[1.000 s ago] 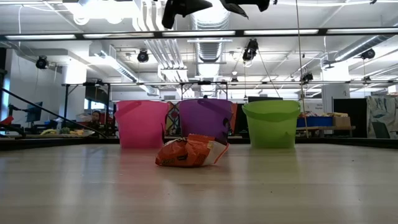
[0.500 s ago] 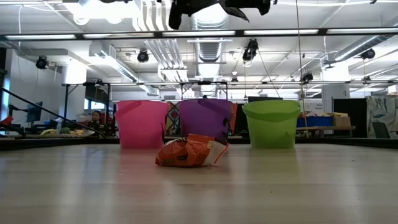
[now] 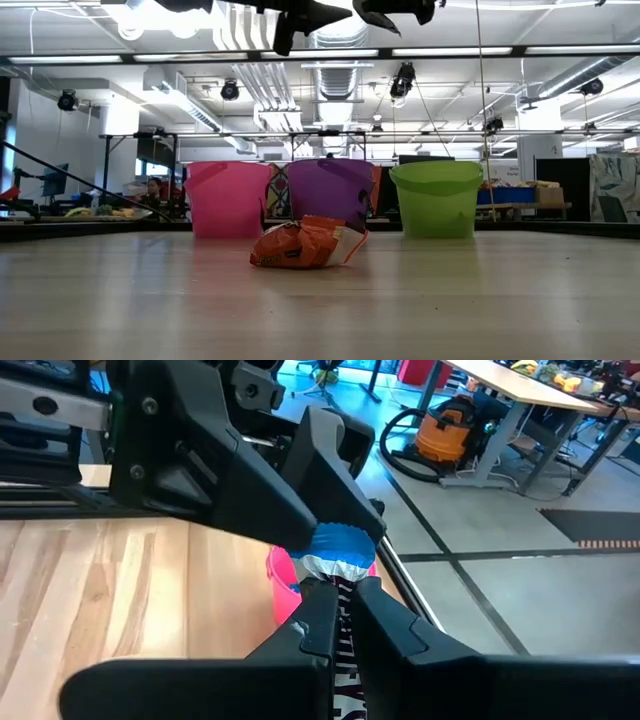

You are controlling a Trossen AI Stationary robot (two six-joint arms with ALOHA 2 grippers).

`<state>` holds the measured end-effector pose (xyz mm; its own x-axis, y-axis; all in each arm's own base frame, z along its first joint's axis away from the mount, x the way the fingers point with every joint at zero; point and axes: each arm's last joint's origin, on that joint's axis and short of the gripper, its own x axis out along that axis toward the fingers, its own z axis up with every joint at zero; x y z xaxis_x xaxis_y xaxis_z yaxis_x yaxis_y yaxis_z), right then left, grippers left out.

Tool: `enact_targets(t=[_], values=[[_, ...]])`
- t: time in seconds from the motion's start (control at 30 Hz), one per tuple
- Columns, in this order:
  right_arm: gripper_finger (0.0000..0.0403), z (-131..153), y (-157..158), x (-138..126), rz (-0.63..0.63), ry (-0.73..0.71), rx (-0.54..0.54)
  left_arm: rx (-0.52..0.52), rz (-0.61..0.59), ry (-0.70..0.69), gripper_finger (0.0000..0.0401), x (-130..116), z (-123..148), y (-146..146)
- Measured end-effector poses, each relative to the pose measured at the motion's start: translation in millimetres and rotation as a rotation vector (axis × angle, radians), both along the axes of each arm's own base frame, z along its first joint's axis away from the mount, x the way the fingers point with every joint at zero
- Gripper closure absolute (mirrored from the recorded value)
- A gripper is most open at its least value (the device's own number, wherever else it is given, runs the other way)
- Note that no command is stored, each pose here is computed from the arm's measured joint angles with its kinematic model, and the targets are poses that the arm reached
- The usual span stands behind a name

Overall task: Organize candy in baskets
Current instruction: Put the white chocolate into the pink bucket

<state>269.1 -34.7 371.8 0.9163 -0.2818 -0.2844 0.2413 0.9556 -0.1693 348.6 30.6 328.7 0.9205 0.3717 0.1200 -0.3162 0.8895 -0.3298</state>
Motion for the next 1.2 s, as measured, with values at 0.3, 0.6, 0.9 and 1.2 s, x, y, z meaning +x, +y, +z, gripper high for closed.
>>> enact_targets(t=[0.3,0.6,0.9,1.2], values=[[0.0385,0.1,0.0,0.0,0.001,-0.001,0.000,-0.008,-0.017,0.003,0.0249,3.7,-4.4,-0.3],[0.0385,0.1,0.0,-0.1,-0.001,0.000,0.000,-0.002,-0.021,0.000,0.0340,5.5,-6.1,-0.4],[0.0368,-0.2,-0.1,-0.2,-0.016,-0.011,0.042,-0.005,-0.015,-0.001,0.0397,5.1,-5.7,-0.3],[0.0278,-0.7,-0.1,-0.5,-0.032,-0.020,0.100,-0.006,-0.012,0.018,0.0400,-0.3,-1.3,0.1]])
